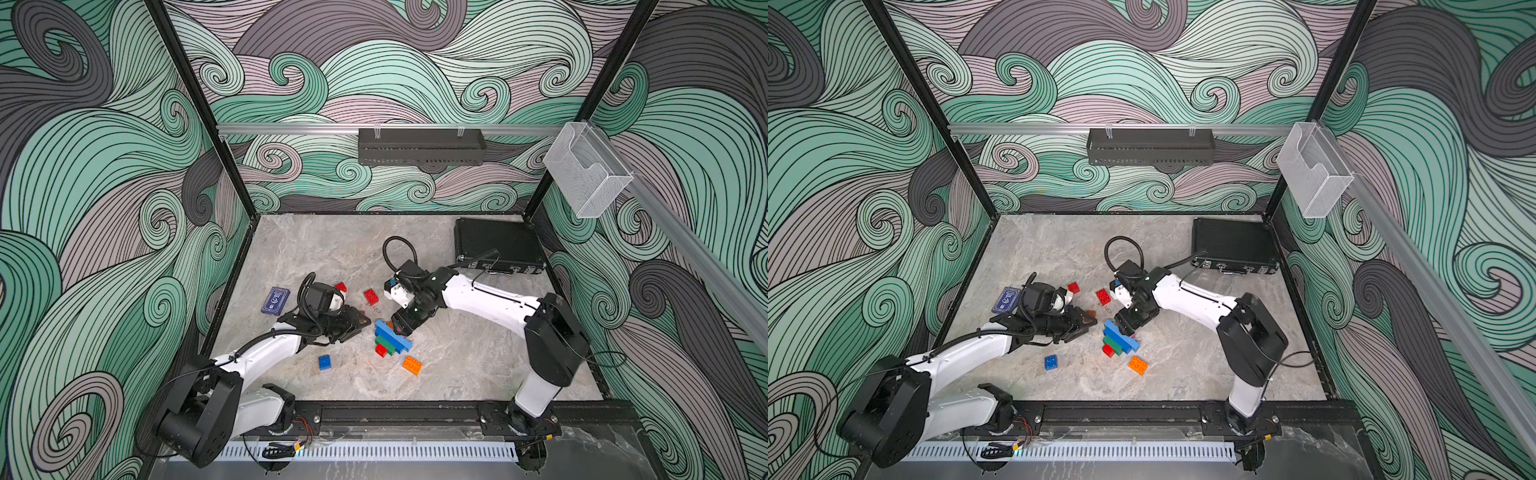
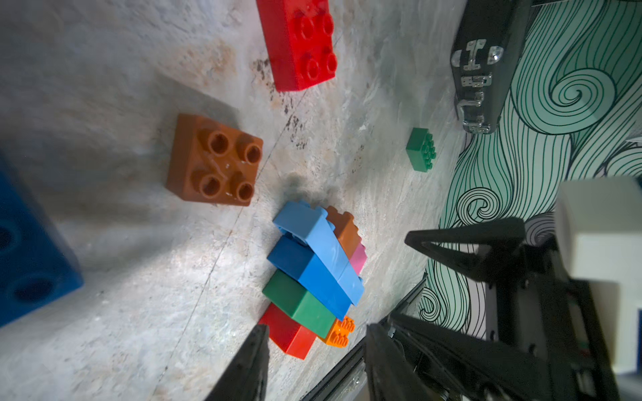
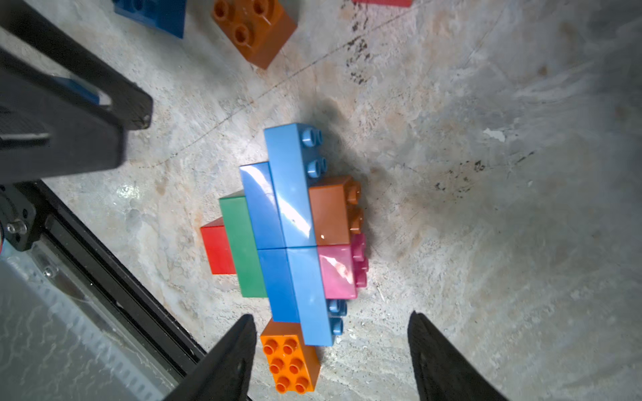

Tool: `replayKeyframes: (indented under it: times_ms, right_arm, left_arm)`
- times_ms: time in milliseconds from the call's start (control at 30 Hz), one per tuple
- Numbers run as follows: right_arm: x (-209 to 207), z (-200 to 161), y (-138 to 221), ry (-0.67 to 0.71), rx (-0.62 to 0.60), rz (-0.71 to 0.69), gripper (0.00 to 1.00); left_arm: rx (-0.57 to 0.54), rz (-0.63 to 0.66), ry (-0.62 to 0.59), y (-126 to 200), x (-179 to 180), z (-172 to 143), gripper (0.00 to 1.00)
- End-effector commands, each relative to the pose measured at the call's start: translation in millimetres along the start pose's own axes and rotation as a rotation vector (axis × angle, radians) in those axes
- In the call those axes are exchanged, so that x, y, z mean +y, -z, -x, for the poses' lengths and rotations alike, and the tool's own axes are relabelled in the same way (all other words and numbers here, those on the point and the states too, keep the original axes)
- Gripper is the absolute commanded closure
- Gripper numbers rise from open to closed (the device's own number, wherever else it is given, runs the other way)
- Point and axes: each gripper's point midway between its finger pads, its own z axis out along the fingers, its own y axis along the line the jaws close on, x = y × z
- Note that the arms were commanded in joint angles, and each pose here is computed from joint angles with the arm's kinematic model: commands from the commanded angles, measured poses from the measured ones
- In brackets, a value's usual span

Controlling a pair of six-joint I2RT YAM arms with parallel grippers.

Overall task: Assemble a heart with lego
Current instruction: Adjust the lego brick at the center of the board, then move the lego brick at the center of the board.

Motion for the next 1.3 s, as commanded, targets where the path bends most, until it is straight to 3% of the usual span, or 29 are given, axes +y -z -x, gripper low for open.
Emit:
replayKeyframes:
  times_ms: [0,233,533,767,967,1267]
  right_arm:
    - [9.1,-0.8,5.6,-0.061,-0.067,-0.074,0.28]
    - [78.5,-9.9,-9.7,-0.061,-0.068,0.107,0.30]
    - [102.5,-23.2,-43.9,-0.078,0.002,0.127,0.30]
    - [136.4,-3.6,-49.8,-0.052,-0.040,0.290,0.30]
    - [128.9,0.7,-74.1,-0.050,-0.005,0.255,0.31]
    - [61.5,-8.0,-84.0,-0.151,0.020,0.068,0.32]
  left_arm:
    - [-0.012,0.036,0.000,6.7,12.5,-4.7,0.54]
    - [-0.051,0.089,0.028,19.1,32.7,-12.4,0.54]
    - [-0.090,0.084,0.028,31.5,37.6,-17.9,0.54]
    - [-0.110,0.076,0.040,32.2,39.6,-15.9,0.54]
    - [-0.114,0.085,0.048,31.4,42.5,-14.1,0.53]
    - [-0.116,0.094,0.067,28.1,46.9,-10.7,0.53]
